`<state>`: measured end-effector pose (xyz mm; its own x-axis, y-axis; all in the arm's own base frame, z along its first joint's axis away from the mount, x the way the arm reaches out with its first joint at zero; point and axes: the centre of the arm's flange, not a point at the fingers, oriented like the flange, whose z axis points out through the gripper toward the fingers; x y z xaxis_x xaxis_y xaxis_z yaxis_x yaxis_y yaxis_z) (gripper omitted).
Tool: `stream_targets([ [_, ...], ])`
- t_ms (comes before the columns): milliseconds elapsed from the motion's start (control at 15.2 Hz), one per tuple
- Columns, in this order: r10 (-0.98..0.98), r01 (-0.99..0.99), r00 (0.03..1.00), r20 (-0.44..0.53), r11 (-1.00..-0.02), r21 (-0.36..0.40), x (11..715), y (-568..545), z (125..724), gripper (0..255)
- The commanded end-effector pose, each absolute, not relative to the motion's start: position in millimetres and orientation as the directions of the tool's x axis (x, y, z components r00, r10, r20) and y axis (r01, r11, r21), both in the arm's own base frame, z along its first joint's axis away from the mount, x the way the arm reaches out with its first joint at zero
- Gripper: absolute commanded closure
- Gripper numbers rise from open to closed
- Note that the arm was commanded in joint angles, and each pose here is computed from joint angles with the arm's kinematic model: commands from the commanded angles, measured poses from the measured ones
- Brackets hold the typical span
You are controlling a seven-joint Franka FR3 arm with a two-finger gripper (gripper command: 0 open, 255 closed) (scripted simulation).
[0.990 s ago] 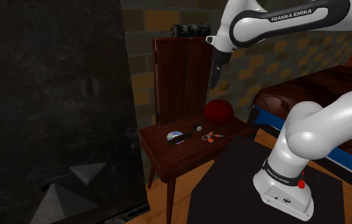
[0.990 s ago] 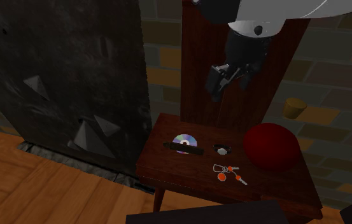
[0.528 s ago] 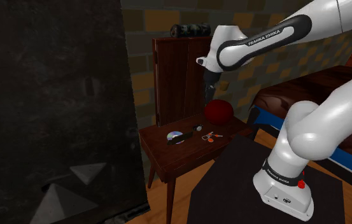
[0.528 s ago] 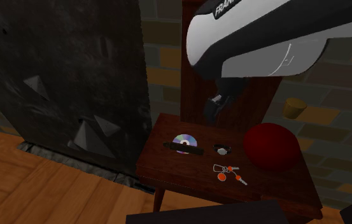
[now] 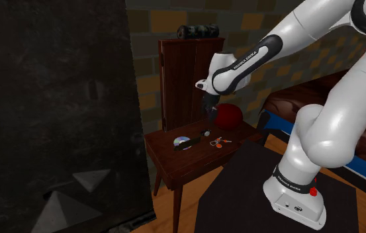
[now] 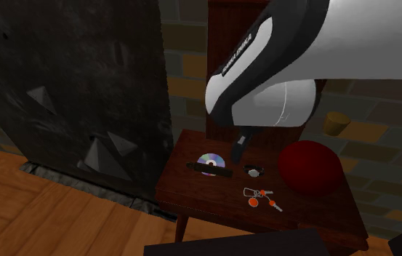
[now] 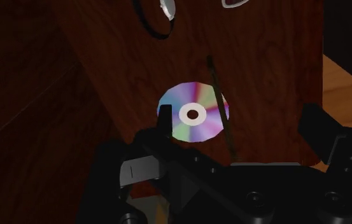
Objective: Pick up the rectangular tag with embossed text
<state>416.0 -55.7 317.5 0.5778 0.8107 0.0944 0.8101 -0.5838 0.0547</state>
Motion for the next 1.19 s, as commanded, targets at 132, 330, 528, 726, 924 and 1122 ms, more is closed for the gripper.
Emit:
stream_targets([
  [132,0.880,0.881,0.468,0.081,-0.472,0.043,430.5,-50.5,265.5,0],
  [330,0.921,0.922,0.383,0.074,-0.386,0.030,439.4,-46.7,226.8,0],
  [528,0.939,0.941,0.336,0.070,-0.338,0.023,443.7,-44.4,200.9,0],
  [726,0.939,0.941,0.336,0.070,-0.338,0.023,443.7,-44.4,185.0,0],
  [924,0.939,0.941,0.336,0.070,-0.338,0.023,443.7,-44.4,169.2,0],
  [1122,0.939,0.941,0.336,0.070,-0.338,0.023,444.0,-43.5,166.5,255],
])
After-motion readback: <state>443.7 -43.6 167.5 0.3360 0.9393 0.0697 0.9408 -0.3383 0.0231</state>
